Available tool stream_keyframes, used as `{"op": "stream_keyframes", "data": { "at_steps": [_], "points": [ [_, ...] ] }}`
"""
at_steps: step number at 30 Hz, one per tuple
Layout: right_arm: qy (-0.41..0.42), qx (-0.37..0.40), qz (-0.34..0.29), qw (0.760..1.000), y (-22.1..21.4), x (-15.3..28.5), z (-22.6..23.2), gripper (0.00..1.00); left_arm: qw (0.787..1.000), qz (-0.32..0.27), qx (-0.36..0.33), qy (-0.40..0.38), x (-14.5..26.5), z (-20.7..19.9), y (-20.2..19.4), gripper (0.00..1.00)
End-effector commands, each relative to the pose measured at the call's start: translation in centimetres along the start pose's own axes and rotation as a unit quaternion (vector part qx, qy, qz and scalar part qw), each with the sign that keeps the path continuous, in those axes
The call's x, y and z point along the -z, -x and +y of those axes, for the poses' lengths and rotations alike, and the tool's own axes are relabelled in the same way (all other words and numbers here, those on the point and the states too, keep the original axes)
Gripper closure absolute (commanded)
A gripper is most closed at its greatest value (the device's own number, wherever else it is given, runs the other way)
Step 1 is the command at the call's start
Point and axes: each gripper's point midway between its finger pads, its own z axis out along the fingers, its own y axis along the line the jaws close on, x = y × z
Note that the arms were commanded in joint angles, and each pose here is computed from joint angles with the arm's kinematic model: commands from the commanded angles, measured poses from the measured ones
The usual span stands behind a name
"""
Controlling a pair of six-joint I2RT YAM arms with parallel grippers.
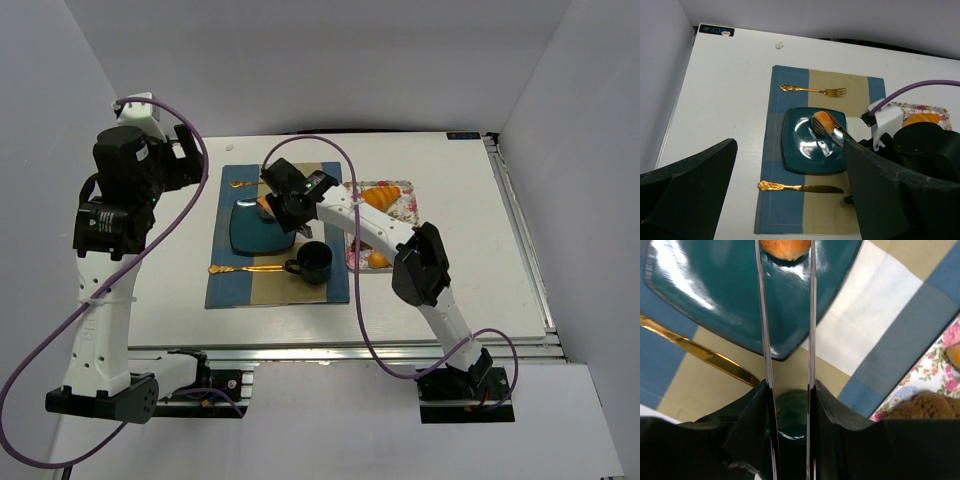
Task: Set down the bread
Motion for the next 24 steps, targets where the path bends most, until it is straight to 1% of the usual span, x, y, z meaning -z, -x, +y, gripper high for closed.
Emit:
{"op": "stream_keyframes", "data": {
  "at_steps": [1,6,7,9,11,12,15,20,24],
  "points": [
    [-0.027,-0.012,-0.04,0.999,1.9,1.6,-1.3,0.57,1.0,-0.002,-0.008,0.001,0.6,0.1,-0.2,0.02],
    [-0.047,-0.017,-0.023,0.998,0.9,1.7,-2.1,0.57,1.0,0.0,-0.009,-0.001,0.6,0.0,-0.4,0.02],
    [-0.048,-0.017,-0.021,0.998,0.8,1.7,-2.3,0.54,1.0,-0.002,-0.009,0.001,0.7,0.0,-0.3,0.02],
    [-0.048,-0.016,-0.016,0.999,0.3,1.7,-2.2,0.53,1.0,-0.001,-0.011,0.002,0.7,0.1,-0.4,0.02],
    [-0.044,-0.015,-0.02,0.999,0.4,2.1,-2.1,0.47,1.0,0.0,-0.012,0.003,0.7,0.0,-0.5,0.02],
    [-0.041,-0.014,-0.024,0.999,0.6,2.3,-2.0,0.4,1.0,0.001,-0.012,0.003,0.7,0.1,-0.6,0.02],
    [-0.027,-0.014,-0.042,0.999,1.7,3.2,-1.7,0.31,1.0,-0.001,-0.012,0.002,0.7,0.0,-0.5,0.02],
    [-0.013,-0.029,-0.077,0.997,3.7,5.8,-1.4,0.31,1.0,-0.003,-0.012,0.0,0.8,-0.2,-0.3,0.02],
    [-0.01,-0.05,-0.115,0.992,5.6,8.7,-1.7,0.33,1.0,-0.002,-0.013,0.001,0.8,-0.2,-0.4,0.02]
  ]
}}
